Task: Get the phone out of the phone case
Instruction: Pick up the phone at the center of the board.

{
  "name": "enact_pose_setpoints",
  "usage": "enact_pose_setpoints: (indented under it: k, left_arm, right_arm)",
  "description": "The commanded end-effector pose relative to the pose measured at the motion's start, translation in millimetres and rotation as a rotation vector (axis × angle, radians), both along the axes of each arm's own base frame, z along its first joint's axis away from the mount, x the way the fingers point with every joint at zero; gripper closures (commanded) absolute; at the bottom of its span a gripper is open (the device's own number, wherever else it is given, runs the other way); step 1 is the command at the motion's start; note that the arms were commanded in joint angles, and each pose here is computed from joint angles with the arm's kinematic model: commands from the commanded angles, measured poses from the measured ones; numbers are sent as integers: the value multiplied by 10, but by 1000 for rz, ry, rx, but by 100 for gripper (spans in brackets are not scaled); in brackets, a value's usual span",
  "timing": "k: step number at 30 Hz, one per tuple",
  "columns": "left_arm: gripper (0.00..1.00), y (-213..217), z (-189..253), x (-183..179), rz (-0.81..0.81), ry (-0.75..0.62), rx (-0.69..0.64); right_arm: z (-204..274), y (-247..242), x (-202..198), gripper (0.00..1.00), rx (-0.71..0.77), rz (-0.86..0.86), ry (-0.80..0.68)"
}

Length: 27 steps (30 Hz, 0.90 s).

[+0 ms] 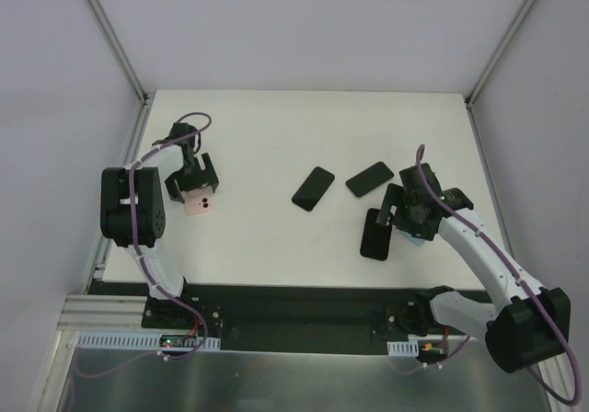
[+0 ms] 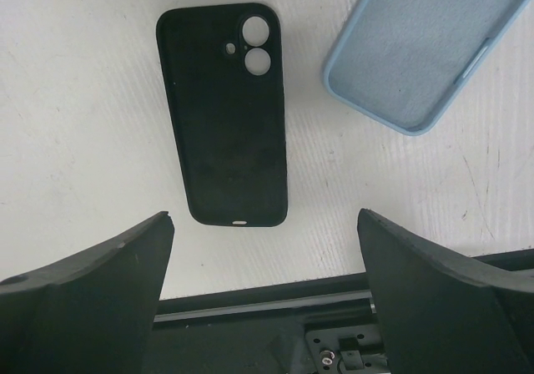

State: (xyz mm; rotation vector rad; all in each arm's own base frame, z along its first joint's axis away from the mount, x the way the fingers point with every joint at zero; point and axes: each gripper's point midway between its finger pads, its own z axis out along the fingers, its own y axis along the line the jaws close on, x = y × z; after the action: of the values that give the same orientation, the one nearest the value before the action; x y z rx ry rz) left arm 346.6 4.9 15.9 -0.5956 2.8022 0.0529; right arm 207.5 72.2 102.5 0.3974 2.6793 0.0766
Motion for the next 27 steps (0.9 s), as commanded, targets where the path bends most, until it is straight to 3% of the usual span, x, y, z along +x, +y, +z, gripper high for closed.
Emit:
enact_pose_setpoints:
  k: [1,7,8,12,17,21,27]
  left_arm:
    - [7,37,-114,-209,33,72,6]
    - [32,-92,-132,-207,25,75,-29]
    - [41,-144,-132,-207,16,75,-35]
    - [53,-496,-102,-219,-67,66,-50]
    - [57,-1102,91,-282,-153,19,-209]
    - [59,-1494,268,-422,-222,-8,-311]
    - [59,-1925,415,-723,-315,-17,-442]
  right_arm:
    - [177,35,62,6,17,13,-56]
    - [186,24,21,6,17,9,-55]
    - [198,27,19,6,19,11,-61]
    - [204,51,4,6,27,14,-63]
    - [231,357,34,6,143,74,-77]
    - [390,1000,200,6,432,161,-143]
    - [604,1499,536,6,567,203,-151]
